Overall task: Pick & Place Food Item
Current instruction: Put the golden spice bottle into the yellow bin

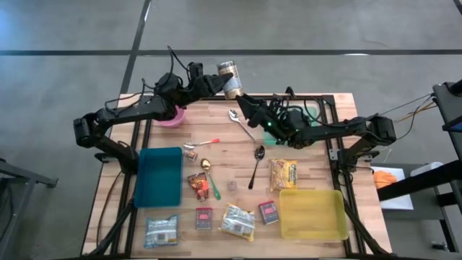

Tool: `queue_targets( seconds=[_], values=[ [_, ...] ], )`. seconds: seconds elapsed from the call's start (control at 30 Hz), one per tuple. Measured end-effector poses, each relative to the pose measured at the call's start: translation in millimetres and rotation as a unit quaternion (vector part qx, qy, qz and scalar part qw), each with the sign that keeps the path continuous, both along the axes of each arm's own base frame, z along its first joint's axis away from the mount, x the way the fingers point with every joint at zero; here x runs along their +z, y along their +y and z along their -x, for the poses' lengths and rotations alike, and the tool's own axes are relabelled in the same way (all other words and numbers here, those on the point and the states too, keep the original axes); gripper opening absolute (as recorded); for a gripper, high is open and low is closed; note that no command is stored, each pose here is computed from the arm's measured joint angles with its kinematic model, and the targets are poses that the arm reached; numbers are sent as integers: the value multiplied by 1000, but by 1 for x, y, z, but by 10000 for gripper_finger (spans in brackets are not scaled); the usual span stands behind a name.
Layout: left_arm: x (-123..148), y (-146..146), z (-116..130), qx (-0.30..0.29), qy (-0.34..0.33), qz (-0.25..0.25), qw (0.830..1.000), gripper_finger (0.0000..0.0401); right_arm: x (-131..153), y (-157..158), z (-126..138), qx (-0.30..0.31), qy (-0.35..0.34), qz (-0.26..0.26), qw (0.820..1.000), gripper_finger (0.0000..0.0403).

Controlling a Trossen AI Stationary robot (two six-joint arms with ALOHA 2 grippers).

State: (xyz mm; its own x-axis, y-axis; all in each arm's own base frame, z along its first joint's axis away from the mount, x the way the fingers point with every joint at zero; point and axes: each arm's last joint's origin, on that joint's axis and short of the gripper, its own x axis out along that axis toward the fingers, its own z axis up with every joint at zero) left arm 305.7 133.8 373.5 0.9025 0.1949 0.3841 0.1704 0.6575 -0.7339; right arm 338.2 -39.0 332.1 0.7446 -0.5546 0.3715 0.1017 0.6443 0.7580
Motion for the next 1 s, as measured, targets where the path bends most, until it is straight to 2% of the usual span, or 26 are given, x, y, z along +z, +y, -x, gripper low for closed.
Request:
queue_targets(
  seconds=[0.27, 0.4, 0.5, 0.67, 1.0],
  values=[
    [-1, -1, -1, -3, 5, -2, 1000, 280, 0, 0, 0, 13, -10, -13, 1000, 391],
    [-3, -1, -2, -6, 16, 2, 1000, 280, 12, 1, -3, 30, -21, 2, 999, 391],
    [-2, -2, -1, -7, 13, -1, 1000, 280, 17, 1, -7, 30, -6, 9, 999, 391],
    [-3, -2, -2, -15, 16, -3, 1000, 280, 17, -1, -15, 39, 50, -22, 998, 391],
    [-2, -3, -2, -20, 11, -5, 1000, 280, 22, -1, -16, 32, 67, -9, 997, 391]
  ],
)
